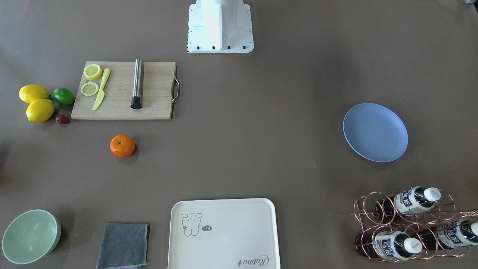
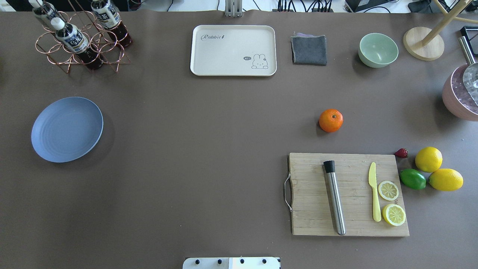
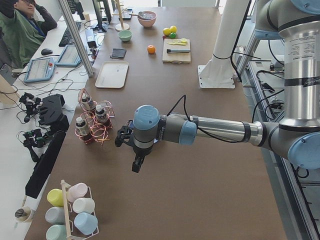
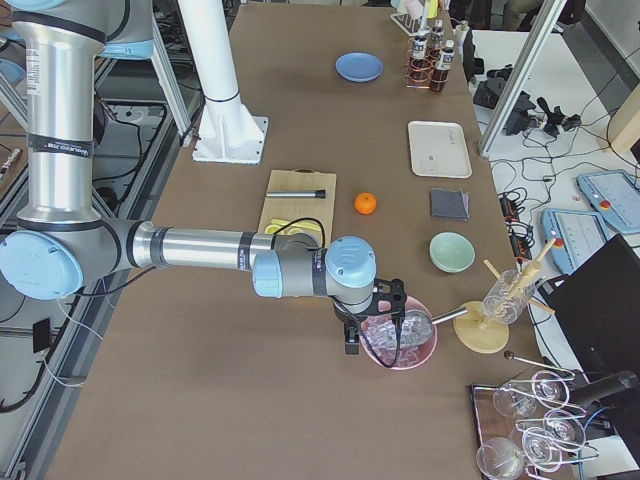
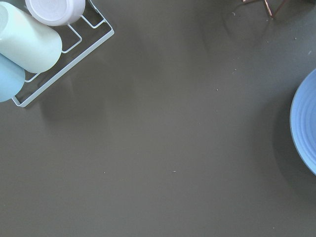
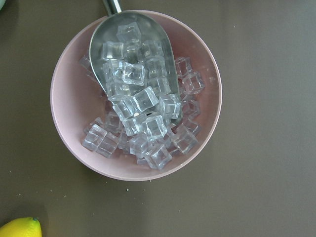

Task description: Pick orange to plate

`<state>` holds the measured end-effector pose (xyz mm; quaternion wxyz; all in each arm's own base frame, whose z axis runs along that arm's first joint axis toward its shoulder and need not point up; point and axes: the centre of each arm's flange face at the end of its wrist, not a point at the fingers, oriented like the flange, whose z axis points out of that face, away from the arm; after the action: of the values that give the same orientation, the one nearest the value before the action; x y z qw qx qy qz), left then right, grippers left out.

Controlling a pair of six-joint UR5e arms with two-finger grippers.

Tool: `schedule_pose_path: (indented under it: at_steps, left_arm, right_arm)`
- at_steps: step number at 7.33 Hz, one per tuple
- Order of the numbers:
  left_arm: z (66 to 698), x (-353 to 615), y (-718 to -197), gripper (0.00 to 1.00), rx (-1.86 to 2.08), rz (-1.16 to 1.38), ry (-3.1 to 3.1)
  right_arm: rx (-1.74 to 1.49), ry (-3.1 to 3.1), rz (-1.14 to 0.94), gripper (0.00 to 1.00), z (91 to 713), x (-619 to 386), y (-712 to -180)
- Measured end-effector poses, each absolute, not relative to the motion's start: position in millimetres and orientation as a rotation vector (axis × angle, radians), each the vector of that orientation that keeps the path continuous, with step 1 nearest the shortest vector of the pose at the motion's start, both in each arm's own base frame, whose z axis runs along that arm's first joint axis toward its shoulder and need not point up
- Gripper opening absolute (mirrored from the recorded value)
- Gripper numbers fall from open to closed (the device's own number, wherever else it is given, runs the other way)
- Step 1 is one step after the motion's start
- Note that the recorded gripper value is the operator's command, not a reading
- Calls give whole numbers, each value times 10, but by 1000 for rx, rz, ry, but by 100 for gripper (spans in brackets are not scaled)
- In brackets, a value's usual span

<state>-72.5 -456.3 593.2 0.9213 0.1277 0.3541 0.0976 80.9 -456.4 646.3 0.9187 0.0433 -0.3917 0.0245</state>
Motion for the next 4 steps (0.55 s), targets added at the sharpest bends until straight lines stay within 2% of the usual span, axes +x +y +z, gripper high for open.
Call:
schedule_pose_path:
  at_steps: [4]
  left_arm:
    - [5907, -485, -4905, 98, 344, 284, 730]
  right_arm:
    - [94, -814, 85, 100, 6224, 706, -4732]
